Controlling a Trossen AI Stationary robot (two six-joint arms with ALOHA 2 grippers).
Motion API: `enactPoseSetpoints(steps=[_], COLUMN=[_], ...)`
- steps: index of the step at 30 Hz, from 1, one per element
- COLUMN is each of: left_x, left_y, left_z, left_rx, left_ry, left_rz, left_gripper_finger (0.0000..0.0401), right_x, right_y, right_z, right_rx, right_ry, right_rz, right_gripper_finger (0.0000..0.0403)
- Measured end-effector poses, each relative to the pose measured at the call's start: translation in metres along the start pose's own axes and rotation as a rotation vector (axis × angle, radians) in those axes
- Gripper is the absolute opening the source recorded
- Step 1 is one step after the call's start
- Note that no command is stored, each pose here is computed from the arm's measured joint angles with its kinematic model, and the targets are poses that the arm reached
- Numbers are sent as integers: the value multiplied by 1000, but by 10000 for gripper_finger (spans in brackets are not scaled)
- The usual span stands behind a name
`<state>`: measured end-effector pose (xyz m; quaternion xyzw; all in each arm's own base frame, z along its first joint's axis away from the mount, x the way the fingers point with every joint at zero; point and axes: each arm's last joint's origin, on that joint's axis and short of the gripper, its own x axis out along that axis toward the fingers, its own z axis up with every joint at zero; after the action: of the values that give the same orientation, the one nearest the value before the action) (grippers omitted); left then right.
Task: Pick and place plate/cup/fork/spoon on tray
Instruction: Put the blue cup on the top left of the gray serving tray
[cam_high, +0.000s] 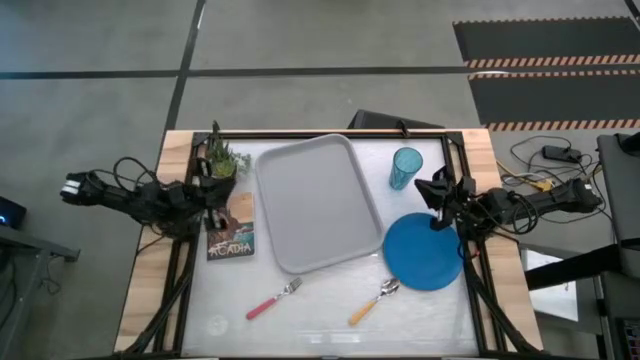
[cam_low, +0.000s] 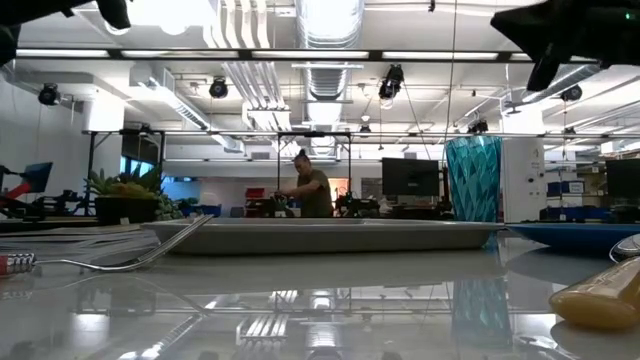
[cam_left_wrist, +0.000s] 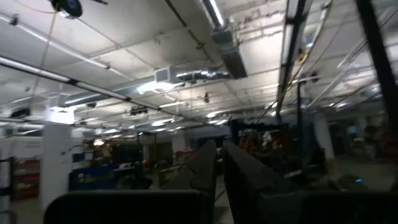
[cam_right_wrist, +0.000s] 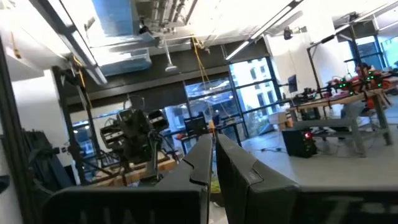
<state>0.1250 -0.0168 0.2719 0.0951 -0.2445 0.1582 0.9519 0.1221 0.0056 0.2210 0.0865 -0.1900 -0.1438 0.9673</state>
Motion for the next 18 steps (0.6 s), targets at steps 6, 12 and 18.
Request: enactPoseSetpoints(steps=[6,12,18], left_x=[6,6,5], left_y=[-2,-1,-1], left_z=[-7,-10,-11], left_rx=[91,115,119], left_ry=[100,139,142], left_rz=[120,166,166], left_gripper_finger=[11,11,11], right_x=[32,57,69], right_y=[12,15,12], right_z=[5,24,47], right_rx=[-87,-64,3], right_ry=[180,458,719], right_rz=[-73,-218,-418], right_gripper_finger=[13,13,13])
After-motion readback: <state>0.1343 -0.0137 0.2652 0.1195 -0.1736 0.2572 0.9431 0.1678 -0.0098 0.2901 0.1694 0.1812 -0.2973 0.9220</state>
